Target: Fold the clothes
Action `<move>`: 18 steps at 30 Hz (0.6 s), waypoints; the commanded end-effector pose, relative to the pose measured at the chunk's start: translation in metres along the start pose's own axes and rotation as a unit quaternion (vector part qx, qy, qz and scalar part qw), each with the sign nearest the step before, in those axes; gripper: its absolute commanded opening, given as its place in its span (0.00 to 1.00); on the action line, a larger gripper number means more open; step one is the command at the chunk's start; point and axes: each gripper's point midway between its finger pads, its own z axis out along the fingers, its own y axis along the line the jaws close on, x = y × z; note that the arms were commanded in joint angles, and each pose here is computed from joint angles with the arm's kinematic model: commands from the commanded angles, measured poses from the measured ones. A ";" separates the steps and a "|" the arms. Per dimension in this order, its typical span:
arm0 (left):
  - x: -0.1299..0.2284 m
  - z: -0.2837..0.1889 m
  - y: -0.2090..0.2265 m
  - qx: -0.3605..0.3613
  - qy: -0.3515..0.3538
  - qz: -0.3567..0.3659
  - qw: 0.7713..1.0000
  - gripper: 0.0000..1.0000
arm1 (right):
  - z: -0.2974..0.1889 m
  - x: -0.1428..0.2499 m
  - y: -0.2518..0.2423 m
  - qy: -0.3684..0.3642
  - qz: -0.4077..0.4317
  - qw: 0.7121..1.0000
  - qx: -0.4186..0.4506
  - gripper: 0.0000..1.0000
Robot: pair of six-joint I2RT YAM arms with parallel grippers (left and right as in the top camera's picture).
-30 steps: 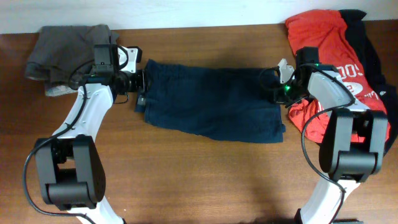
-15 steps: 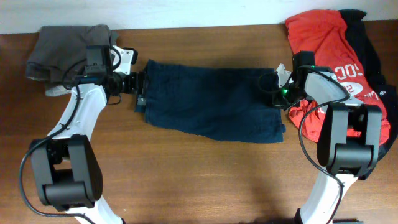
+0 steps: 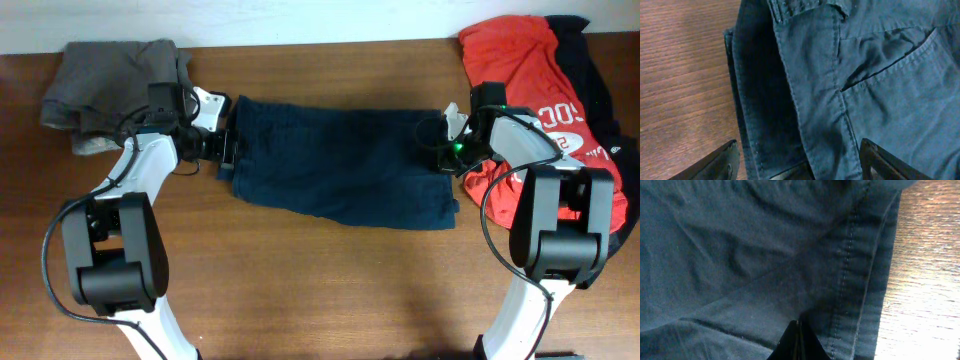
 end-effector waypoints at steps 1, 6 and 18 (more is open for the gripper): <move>0.000 0.009 0.001 0.011 -0.001 0.021 1.000 0.76 | 0.003 -0.001 -0.001 0.002 -0.001 1.000 0.006 0.04; 0.012 0.025 0.011 0.002 0.016 0.015 1.000 0.76 | 0.003 -0.001 -0.001 0.002 -0.001 1.000 0.006 0.04; 0.012 0.033 -0.004 0.036 0.013 0.019 0.999 0.63 | 0.003 -0.001 0.000 0.002 -0.001 1.000 0.006 0.04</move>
